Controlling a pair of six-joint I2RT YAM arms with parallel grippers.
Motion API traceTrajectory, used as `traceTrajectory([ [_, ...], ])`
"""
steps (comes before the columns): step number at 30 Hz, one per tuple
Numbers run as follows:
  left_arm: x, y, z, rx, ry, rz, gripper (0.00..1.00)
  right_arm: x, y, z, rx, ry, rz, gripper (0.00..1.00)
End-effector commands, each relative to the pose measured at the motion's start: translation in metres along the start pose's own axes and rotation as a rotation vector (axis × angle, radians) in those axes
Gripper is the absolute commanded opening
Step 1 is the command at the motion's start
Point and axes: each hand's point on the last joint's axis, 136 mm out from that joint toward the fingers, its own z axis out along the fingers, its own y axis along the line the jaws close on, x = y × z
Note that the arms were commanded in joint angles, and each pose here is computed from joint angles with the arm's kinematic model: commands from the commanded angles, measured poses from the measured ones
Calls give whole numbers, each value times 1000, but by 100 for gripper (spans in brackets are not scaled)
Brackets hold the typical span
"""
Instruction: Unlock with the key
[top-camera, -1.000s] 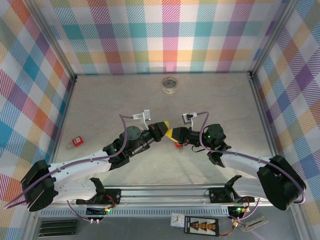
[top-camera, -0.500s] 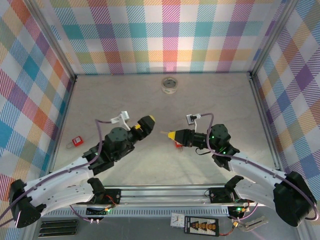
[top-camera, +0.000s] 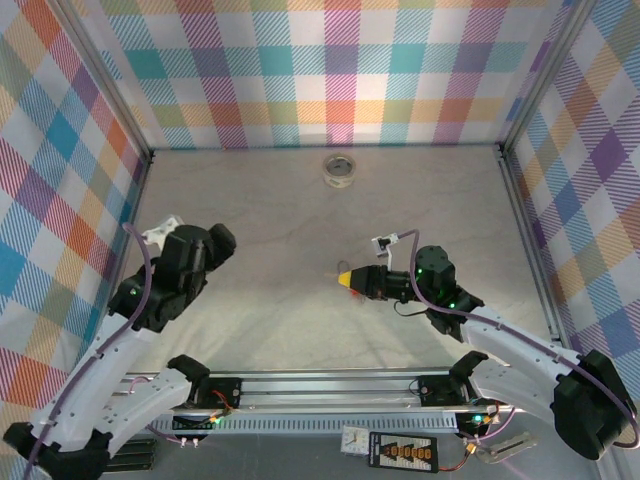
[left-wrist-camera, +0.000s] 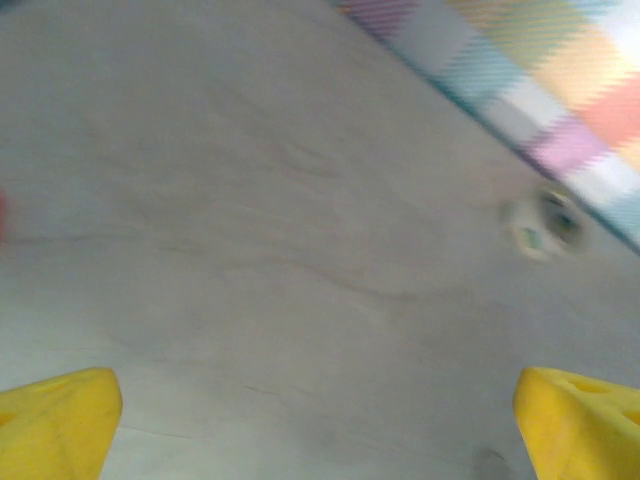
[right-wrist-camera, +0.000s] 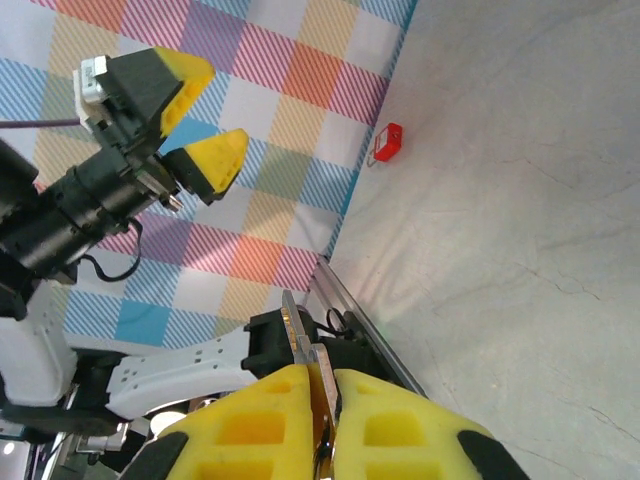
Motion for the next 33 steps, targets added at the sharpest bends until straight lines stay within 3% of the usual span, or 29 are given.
traceTrajectory([
  [1, 7, 34, 16, -159, 143, 130, 100, -6, 17, -4, -7, -6, -63, 0],
  [4, 4, 58, 40, -269, 226, 93, 100, -2, 18, -8, 2, -5, -71, 0],
  [8, -1, 86, 71, -261, 281, -117, 100, 3, 16, -14, 16, 0, -77, 0],
  [13, -2, 119, 104, -328, 320, -263, 100, 9, 13, -18, 33, 13, -78, 0],
  [20, 2, 153, 139, -358, 304, -614, 100, 17, 8, -20, 34, 29, -70, 0],
  [33, 18, 188, 160, -522, 181, -1070, 100, 28, -2, -28, 69, 40, -72, 0],
])
